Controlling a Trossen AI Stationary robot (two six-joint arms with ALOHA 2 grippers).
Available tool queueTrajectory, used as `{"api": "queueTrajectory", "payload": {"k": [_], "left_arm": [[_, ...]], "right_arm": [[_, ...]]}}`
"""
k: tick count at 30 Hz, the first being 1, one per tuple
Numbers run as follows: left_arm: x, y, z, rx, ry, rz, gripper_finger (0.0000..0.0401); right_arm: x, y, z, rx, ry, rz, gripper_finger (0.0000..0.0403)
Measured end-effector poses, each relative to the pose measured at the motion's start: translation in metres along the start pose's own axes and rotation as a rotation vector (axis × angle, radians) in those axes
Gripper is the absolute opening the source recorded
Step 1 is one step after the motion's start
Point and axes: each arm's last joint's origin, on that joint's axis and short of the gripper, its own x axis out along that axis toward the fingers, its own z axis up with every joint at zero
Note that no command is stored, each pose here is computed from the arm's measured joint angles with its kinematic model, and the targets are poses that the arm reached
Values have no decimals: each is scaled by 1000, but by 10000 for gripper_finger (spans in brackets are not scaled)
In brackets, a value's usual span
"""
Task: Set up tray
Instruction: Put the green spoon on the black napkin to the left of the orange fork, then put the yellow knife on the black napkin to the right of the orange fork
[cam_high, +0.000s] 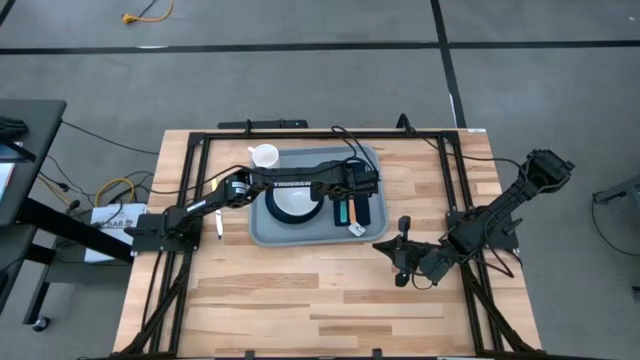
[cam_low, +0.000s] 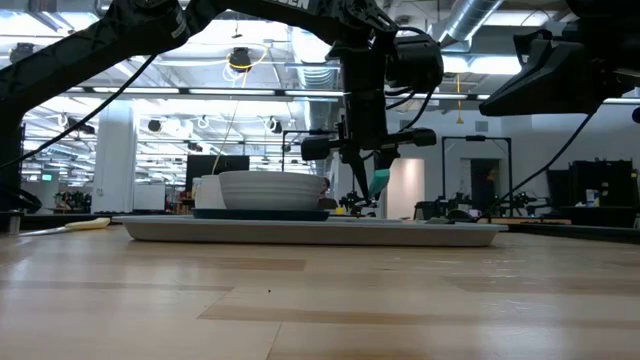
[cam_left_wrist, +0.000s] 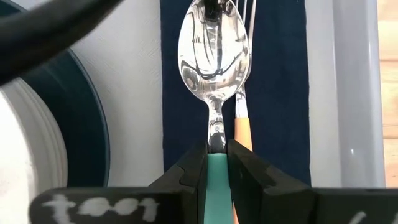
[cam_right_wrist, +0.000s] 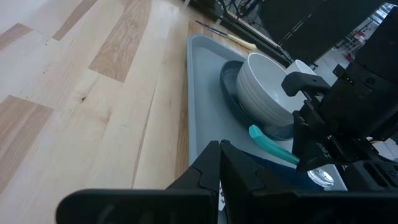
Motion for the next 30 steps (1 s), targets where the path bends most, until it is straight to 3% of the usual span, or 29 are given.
{"api": "queueTrajectory", "payload": {"k": [14,30], "left_arm": [[0,1,1,1,-1,8,84],[0,1,1,26,13,5,87]], "right_arm": [[0,0,0,0,0,0,3],[0,0,0,0,0,0,3]]}}
